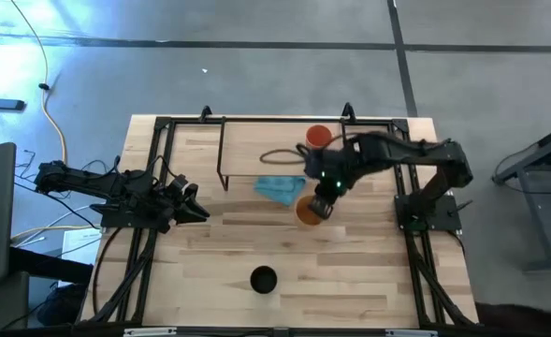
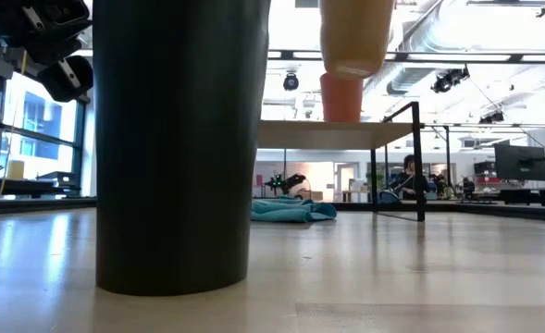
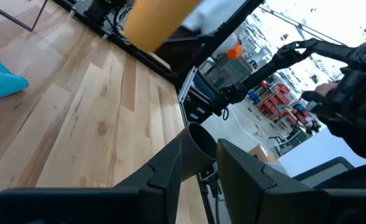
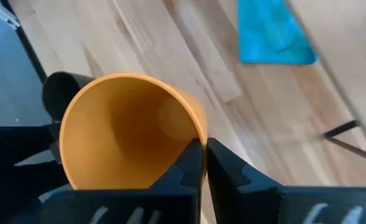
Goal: Stack small to large cups/mugs on shelf
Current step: Put the yellow cup on the shelf
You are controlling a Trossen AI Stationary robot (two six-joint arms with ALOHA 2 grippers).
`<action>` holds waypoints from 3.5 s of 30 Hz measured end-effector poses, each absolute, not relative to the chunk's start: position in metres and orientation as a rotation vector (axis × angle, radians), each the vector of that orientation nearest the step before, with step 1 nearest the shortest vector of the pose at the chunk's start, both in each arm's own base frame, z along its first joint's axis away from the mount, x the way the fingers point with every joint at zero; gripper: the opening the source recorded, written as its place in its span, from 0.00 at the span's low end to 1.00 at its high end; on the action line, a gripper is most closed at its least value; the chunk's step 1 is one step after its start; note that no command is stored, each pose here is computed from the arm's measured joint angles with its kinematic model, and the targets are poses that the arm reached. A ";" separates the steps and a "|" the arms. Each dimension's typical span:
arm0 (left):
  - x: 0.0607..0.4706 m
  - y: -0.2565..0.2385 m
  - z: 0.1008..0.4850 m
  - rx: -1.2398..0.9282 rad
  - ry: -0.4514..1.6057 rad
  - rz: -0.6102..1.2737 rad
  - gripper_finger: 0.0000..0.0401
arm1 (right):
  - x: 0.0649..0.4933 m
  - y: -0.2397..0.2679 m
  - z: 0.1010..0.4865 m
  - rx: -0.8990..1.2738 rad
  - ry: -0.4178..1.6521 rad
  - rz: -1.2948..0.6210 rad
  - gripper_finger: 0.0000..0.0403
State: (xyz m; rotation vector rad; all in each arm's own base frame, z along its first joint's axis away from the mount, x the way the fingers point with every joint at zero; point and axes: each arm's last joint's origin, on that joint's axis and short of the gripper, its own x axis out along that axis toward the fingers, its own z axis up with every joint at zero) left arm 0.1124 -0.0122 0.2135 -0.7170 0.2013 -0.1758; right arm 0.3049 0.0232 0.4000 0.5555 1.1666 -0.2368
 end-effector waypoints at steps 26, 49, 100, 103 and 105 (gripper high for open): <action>0.113 -0.011 0.213 -0.716 0.184 -0.125 0.23 | 0.307 -0.075 0.408 0.512 1.001 -0.232 0.00; 0.113 -0.009 0.213 -0.720 0.165 -0.065 0.23 | 0.317 -0.123 0.418 0.412 0.751 -0.274 0.00; 0.113 -0.008 0.212 -0.748 0.169 -0.039 0.23 | 0.348 -0.162 0.403 0.424 0.950 -0.358 0.00; 0.113 -0.008 0.211 -0.744 0.175 -0.035 0.23 | 0.347 -0.161 0.402 0.424 0.956 -0.359 0.00; 0.113 -0.008 0.210 -0.743 0.183 -0.031 0.23 | 0.347 -0.162 0.402 0.416 0.956 -0.364 0.00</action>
